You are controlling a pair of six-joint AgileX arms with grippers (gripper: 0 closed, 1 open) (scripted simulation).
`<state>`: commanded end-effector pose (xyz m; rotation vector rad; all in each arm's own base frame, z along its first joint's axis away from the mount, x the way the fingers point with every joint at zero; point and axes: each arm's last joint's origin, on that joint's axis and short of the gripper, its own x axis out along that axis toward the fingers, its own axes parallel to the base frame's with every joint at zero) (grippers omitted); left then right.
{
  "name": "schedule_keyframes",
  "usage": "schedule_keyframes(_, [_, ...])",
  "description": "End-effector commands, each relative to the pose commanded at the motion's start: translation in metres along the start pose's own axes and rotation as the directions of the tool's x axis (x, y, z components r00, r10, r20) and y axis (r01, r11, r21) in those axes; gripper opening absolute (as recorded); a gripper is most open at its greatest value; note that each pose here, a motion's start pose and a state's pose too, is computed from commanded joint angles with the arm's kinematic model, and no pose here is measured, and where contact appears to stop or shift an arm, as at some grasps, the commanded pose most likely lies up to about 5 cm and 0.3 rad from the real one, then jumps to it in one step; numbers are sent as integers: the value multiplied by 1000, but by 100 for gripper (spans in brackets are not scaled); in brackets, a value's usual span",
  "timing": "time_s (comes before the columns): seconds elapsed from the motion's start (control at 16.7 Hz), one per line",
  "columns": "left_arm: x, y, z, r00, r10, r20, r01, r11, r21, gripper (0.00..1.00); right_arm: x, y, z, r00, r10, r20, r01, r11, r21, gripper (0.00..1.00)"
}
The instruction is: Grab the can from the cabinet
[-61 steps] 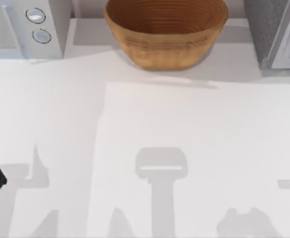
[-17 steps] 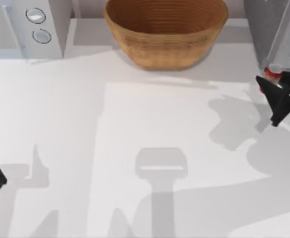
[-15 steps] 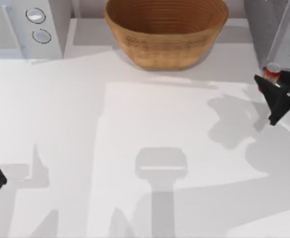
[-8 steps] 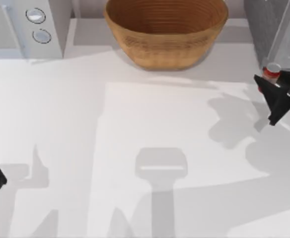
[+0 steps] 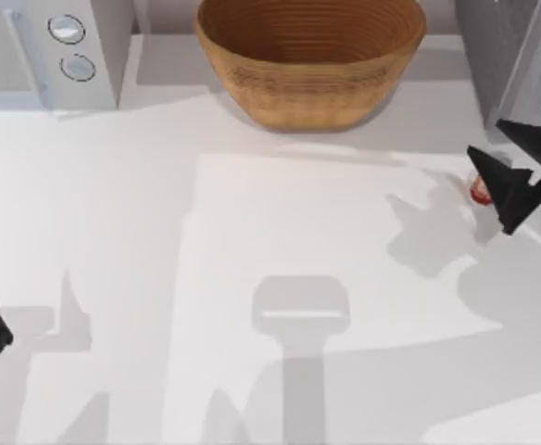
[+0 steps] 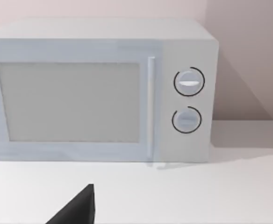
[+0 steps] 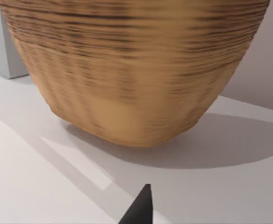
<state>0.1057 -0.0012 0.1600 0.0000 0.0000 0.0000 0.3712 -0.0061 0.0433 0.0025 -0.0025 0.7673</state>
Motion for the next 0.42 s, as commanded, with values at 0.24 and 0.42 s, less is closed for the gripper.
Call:
schedule_keyframes(0.24, [0, 0, 0, 1000, 0, 0, 0, 1000, 0, 100, 0, 0, 0, 1000, 0, 0, 0, 1000, 0, 100])
schedule_keyframes(0.42, [0, 0, 0, 1000, 0, 0, 0, 1000, 0, 100, 0, 0, 0, 1000, 0, 0, 0, 1000, 0, 100])
